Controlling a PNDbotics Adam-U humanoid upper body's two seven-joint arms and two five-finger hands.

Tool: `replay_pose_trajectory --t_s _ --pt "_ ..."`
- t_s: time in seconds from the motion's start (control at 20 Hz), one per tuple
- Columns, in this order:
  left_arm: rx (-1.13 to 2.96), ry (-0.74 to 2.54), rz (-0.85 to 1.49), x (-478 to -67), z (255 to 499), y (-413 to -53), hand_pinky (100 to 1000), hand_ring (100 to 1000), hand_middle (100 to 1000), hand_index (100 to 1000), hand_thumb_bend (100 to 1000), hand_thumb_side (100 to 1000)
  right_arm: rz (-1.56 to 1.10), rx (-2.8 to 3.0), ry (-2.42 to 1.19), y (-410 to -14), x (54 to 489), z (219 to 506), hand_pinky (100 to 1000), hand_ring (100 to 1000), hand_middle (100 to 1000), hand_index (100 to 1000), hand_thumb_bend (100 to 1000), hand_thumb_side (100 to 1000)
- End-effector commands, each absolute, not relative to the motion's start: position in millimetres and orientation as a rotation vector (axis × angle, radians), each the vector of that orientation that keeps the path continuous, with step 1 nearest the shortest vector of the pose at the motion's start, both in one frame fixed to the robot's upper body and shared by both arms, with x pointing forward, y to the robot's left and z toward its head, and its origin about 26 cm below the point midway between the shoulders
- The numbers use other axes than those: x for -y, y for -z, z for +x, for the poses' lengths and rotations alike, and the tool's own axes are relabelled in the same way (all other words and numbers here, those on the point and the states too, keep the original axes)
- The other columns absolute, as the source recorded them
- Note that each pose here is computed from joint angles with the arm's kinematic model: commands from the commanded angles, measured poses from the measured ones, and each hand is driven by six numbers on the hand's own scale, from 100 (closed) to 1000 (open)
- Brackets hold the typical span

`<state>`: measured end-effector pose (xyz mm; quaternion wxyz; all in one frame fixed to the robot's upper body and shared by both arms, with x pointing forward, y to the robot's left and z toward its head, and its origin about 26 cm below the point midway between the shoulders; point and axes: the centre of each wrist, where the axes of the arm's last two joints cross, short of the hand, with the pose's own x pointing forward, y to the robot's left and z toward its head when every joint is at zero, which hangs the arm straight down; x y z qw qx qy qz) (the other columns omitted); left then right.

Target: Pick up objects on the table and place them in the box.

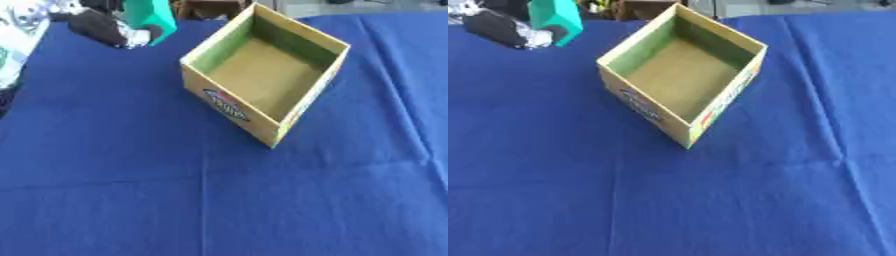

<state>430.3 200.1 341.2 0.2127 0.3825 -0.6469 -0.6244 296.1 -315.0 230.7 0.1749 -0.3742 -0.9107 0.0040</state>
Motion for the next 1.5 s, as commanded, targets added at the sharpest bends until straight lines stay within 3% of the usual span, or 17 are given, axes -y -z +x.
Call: replay_pose_trajectory --t_s 0.05,0.7,1.1,1.3,1.35,1.4,1.5 --pt "1.835 1.716 1.079 -183 437 -352 274 422 356 526 100 688 -1.054 2.620 -0.033 -241 314 295 772 752 545 668 100 819" --pt "1.908 1.627 1.045 -107 471 -319 267 413 345 517 100 690 -0.961 2.692 -0.047 -252 301 299 771 751 546 670 100 828" --pt "1.789 1.672 1.040 -107 493 -268 302 445 355 529 100 702 -0.955 2.698 -0.049 -254 301 300 774 752 544 670 100 824" --pt "1.763 1.698 0.974 -111 498 -255 356 477 382 558 100 734 -0.963 2.693 -0.043 -253 301 299 775 753 544 671 100 820" --pt "1.757 1.702 0.967 -112 499 -255 453 524 426 601 142 757 -0.963 2.692 -0.043 -253 301 299 775 753 543 671 100 818" --pt "1.755 1.704 0.969 -113 499 -255 458 526 429 603 144 753 -0.965 2.690 -0.041 -252 302 299 775 753 543 671 100 817" --pt "1.756 1.705 0.994 -113 498 -256 503 565 459 680 239 779 -0.967 2.688 -0.037 -252 302 299 775 753 543 671 100 812"
